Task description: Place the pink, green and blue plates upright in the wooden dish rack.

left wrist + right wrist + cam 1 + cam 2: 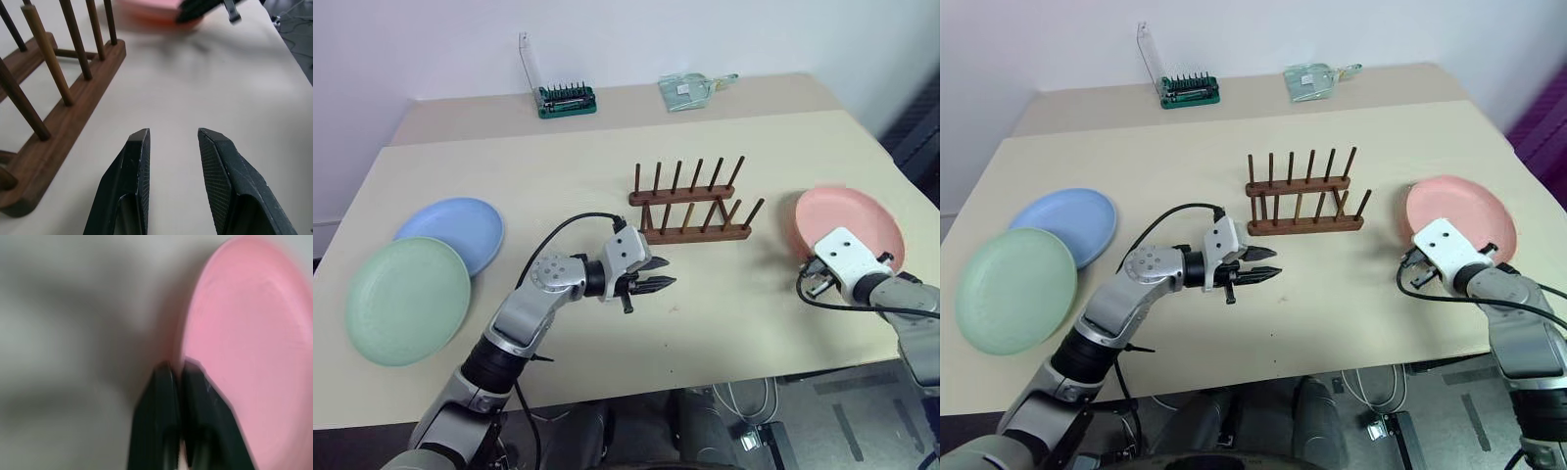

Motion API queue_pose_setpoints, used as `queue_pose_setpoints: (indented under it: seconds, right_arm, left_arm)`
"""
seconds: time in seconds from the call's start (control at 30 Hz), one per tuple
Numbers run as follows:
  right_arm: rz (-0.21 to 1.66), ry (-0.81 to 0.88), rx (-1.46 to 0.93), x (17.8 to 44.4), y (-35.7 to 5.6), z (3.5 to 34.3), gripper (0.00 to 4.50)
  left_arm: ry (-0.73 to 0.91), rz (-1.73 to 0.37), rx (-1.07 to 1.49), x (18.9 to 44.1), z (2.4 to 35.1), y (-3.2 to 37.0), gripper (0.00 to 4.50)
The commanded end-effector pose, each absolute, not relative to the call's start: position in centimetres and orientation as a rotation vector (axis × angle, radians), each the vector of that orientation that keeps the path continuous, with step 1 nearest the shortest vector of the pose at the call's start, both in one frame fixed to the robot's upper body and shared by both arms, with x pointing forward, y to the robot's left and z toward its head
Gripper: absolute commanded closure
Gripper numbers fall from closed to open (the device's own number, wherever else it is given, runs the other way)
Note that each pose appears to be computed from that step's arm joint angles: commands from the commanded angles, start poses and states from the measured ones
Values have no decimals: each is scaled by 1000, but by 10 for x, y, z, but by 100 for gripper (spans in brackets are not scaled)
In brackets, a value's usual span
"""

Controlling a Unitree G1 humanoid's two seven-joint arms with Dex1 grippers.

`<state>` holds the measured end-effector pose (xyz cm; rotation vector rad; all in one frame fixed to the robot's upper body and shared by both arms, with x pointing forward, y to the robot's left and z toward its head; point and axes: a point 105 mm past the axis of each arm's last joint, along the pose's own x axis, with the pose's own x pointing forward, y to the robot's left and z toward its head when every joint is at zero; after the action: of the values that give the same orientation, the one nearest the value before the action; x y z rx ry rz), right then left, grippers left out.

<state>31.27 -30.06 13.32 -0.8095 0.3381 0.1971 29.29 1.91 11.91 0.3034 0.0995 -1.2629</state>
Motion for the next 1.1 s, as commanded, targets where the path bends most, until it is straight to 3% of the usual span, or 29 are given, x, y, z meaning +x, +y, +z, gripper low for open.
queue_pose_setpoints:
  seconds: [0.03,0.13,0.23,0.37,0.47,0.57,1.1]
  right_arm:
    - [156,47,-860,328,-284,210,447]
    - [203,-191,-670,331,-261,278,447]
    - [456,-348,-291,317,-226,328,447]
    - [743,-405,91,295,-200,355,447]
    - [857,-363,202,287,-190,353,447]
    - [900,-246,224,290,-181,329,447]
    - [844,-87,418,324,-205,291,447]
  left_arm:
    - [38,-1248,319,292,133,23,296]
    - [45,-1224,321,294,133,31,296]
    - [50,-1209,333,296,132,37,296]
    - [47,-1207,339,296,132,37,296]
    - [45,-1206,334,296,134,37,296]
    - [41,-1207,331,295,134,34,296]
    - [52,-1218,334,290,133,36,296]
